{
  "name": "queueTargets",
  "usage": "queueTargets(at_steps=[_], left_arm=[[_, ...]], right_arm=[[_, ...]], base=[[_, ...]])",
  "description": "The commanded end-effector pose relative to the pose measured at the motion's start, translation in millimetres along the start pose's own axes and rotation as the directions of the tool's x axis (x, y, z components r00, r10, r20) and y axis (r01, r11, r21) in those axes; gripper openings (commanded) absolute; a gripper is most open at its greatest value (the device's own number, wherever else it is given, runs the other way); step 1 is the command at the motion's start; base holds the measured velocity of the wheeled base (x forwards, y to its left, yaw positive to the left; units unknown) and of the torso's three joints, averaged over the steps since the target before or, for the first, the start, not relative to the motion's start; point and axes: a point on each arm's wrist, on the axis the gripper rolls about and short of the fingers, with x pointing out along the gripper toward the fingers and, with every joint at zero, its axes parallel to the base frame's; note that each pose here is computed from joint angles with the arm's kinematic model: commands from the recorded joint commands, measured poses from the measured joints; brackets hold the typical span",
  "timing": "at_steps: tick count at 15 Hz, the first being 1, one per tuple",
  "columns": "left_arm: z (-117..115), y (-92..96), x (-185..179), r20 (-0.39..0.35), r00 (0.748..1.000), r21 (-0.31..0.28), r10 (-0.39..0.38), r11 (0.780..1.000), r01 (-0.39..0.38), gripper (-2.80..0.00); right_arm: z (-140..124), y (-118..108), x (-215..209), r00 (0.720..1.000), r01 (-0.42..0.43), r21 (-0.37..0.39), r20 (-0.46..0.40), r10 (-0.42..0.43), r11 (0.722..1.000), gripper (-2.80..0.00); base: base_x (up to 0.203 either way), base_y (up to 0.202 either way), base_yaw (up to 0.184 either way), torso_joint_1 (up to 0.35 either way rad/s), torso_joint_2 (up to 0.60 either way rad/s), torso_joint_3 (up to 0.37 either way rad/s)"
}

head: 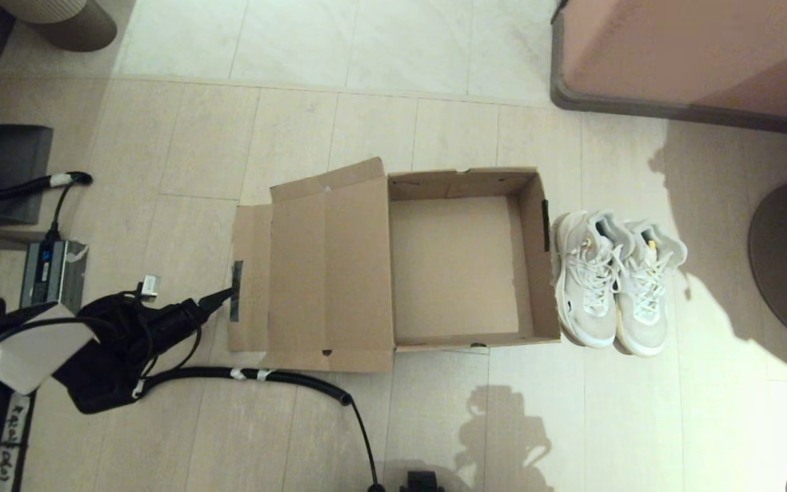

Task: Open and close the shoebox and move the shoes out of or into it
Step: Close the shoe box

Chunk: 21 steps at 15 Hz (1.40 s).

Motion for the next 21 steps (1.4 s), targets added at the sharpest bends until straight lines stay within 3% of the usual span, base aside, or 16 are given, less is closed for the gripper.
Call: queueTargets(at_steps=[1,4,14,19,20,21], left_arm=[[-5,9.8,6,0.007,1.000,0.008,-0.011,1.000,0.011,0.00],[-10,16.8,12,0.009,1.000,0.012,-0.022,1.000,0.022,0.00],[-14,-2.9,33,-0.011,0.997,-0.025,-0.072,0.997,0.072,0.00],[-16,-5.9,38,0.000,0.998,-0.036,-0.061,0.997,0.061,0.00],[-18,-4.7,38,-0.003,0.998,-0.039,-0.059,0.998,0.059,-2.80],[-18,-3.9,37,-0.003,0.998,-0.040,-0.057,0.998,0.057,-2.80]], right_arm=[[-4,0,1,1.000,0.000,0.000,-0.015,0.000,1.000,-2.80],[-4,0,1,1.000,0.000,0.000,-0.015,0.000,1.000,-2.80],[-4,0,1,1.000,0.000,0.000,-0.015,0.000,1.000,-2.80],[-4,0,1,1.000,0.000,0.000,-0.015,0.000,1.000,-2.80],[-4,0,1,1.000,0.000,0.000,-0.015,0.000,1.000,-2.80],[-4,0,1,1.000,0.000,0.000,-0.015,0.000,1.000,-2.80]], base=[[0.000,0.000,0.000,0.000,0.00,0.000],[0.000,0.000,0.000,0.000,0.00,0.000],[0.000,0.000,0.000,0.000,0.00,0.000],[0.000,0.000,0.000,0.000,0.00,0.000],[0.000,0.000,0.000,0.000,0.00,0.000],[0.000,0.000,0.000,0.000,0.00,0.000]])
